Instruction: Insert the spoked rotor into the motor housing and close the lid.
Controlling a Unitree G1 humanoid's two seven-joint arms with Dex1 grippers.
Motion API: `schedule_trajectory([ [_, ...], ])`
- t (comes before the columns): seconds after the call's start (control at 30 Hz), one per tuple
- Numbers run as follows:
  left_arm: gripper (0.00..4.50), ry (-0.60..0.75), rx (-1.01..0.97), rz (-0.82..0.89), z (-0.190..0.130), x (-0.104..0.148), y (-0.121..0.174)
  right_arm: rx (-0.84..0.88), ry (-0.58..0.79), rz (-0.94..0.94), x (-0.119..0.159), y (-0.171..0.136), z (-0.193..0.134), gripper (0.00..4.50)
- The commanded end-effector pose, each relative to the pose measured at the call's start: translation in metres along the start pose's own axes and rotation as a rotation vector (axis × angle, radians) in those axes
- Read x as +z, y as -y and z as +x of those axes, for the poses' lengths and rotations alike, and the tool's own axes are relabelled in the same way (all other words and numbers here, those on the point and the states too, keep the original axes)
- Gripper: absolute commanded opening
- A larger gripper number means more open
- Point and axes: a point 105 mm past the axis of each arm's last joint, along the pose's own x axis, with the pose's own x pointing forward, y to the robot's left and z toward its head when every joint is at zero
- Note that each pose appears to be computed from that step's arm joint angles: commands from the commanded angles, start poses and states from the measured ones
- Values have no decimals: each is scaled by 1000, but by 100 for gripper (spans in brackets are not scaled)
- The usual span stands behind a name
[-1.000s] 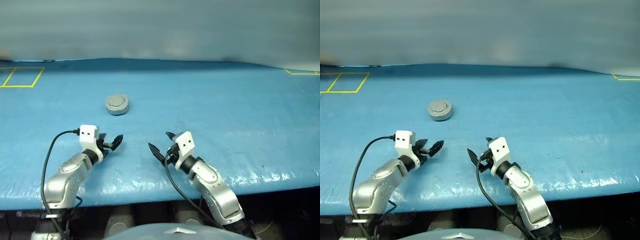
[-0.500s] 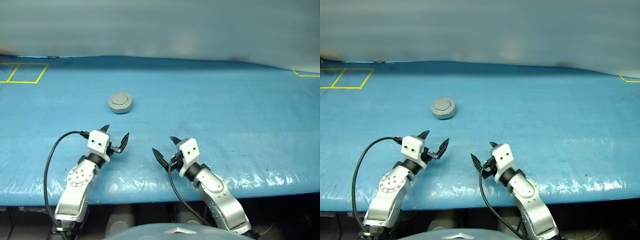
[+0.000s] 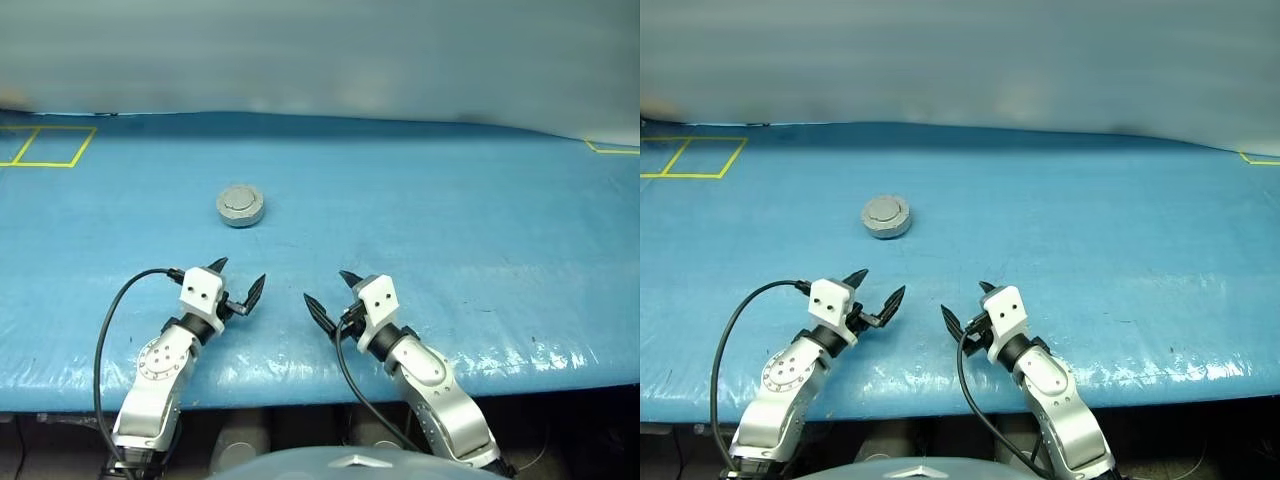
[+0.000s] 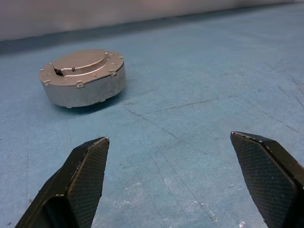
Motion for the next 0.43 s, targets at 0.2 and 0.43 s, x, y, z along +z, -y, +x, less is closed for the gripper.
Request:
schedule_trajectory([
  [0.2,448,23,-11,0,0,7,5,11,47,-26,13,-1,1,450],
  [0.43,448,28,-3,4,0,8,4,16,49,-31,14,0,2,450],
])
